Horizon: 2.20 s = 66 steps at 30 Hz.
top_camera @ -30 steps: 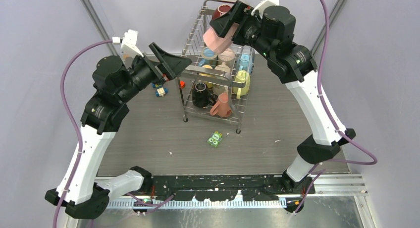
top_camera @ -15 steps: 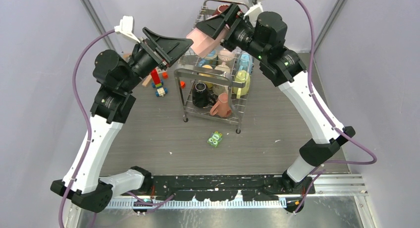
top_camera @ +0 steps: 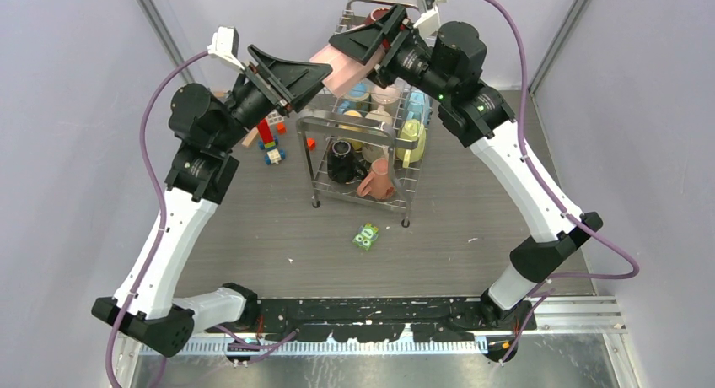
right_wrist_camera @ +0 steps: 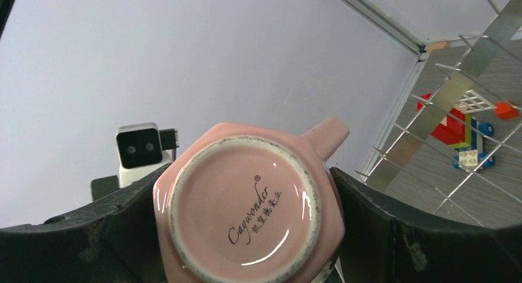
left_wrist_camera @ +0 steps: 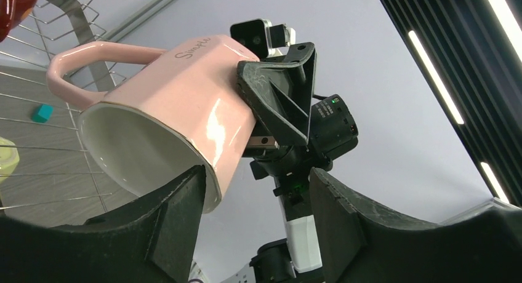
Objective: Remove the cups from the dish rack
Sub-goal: Place the cup at the center of the board.
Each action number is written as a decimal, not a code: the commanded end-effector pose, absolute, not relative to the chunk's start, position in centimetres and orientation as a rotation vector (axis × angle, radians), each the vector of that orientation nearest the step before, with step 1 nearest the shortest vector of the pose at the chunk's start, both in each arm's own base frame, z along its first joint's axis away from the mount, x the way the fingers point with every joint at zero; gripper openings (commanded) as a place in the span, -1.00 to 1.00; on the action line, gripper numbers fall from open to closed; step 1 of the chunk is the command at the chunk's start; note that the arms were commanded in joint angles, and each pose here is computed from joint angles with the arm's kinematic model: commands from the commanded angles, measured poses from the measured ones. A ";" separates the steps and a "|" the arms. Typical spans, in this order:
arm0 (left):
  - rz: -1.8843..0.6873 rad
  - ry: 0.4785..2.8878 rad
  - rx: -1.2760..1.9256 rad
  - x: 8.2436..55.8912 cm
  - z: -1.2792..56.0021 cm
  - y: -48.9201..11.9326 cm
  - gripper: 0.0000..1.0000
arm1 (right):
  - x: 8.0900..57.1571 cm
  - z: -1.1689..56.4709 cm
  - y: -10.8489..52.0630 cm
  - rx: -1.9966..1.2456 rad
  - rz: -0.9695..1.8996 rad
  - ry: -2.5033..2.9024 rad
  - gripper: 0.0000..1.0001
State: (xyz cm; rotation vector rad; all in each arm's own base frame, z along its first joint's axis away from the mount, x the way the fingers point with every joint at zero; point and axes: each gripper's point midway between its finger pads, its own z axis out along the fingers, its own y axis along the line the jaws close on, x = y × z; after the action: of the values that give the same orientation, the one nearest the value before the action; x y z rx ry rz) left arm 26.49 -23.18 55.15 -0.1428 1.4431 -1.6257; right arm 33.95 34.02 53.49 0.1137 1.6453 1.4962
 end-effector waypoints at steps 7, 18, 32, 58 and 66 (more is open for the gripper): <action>-1.697 1.360 -0.086 26.0 57.3 -23.4 0.03 | 29.1 61.7 32.2 0.005 1.711 1.359 -0.72; -1.777 1.341 -0.102 27.1 57.3 -24.3 -0.54 | 28.5 61.5 32.2 -0.009 1.749 1.344 -0.73; -1.710 1.232 -0.097 27.0 59.4 -23.0 -1.00 | 27.8 60.6 31.2 -0.041 1.665 1.341 1.00; -0.845 1.327 -0.214 26.5 60.2 -12.0 -1.00 | 25.1 53.1 23.6 -0.039 1.142 1.581 1.00; -0.535 1.602 -0.272 26.9 50.6 -8.7 -1.00 | 24.1 50.8 19.2 -0.004 0.908 1.642 1.00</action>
State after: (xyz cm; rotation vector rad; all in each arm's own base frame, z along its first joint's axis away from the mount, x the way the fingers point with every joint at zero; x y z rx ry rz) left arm 26.70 -11.23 54.09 -0.2652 1.5204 -0.7433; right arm 24.65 22.54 51.49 -0.0200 1.6379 1.0830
